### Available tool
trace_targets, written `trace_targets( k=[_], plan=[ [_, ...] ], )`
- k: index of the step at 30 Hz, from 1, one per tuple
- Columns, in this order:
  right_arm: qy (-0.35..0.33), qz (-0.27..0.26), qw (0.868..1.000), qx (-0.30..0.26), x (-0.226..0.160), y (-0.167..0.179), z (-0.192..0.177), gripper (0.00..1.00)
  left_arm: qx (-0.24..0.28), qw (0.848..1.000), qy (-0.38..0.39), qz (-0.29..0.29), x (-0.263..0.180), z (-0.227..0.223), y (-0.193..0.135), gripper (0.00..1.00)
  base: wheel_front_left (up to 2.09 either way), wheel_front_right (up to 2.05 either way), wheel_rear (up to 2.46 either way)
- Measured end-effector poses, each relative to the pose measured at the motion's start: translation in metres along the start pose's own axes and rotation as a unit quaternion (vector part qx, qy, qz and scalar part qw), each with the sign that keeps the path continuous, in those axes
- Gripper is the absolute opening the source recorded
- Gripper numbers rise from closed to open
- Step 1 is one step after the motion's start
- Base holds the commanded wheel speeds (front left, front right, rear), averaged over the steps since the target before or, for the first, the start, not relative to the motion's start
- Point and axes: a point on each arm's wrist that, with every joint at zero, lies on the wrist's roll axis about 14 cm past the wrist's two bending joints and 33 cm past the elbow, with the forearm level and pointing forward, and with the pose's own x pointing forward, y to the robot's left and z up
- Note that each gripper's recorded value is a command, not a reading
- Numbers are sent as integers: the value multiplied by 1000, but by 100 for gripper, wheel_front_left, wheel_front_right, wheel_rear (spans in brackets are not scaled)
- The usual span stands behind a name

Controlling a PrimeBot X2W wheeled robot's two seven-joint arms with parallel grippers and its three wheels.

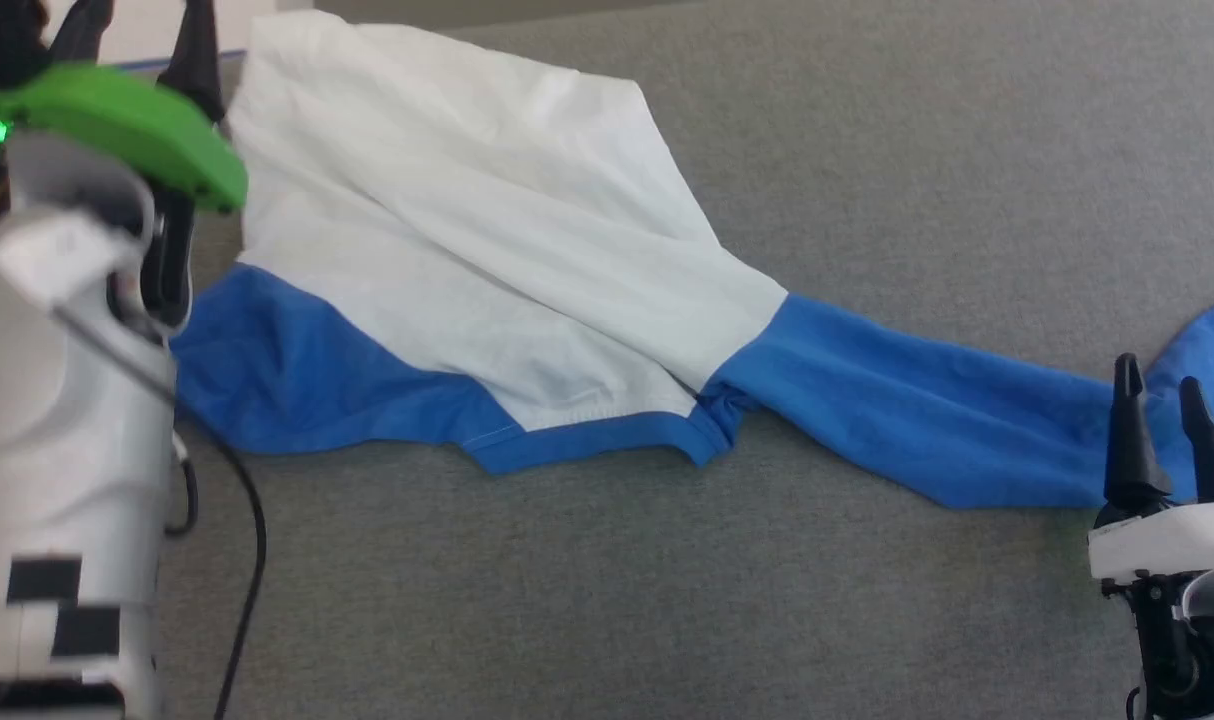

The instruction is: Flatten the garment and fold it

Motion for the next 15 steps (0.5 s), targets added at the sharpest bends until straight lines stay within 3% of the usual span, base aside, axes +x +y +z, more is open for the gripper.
trace_targets(
  k=[4, 8, 15],
  plan=[
    [10, 21, 1000, 9, -1, 14, 4, 100, 2, 997, -73, 34, -48, 17, 26, 100, 0, 0, 0],
    [36, 52, 998, 12, -3, 35, 2, 100, -8, 993, -76, 91, -107, 6, 51, 100, 0, 0, 0],
    [93, 96, 991, 3, -4, 66, -8, 100, -54, 982, -35, 178, -204, -34, 63, 100, 0, 0, 0]
  ],
)
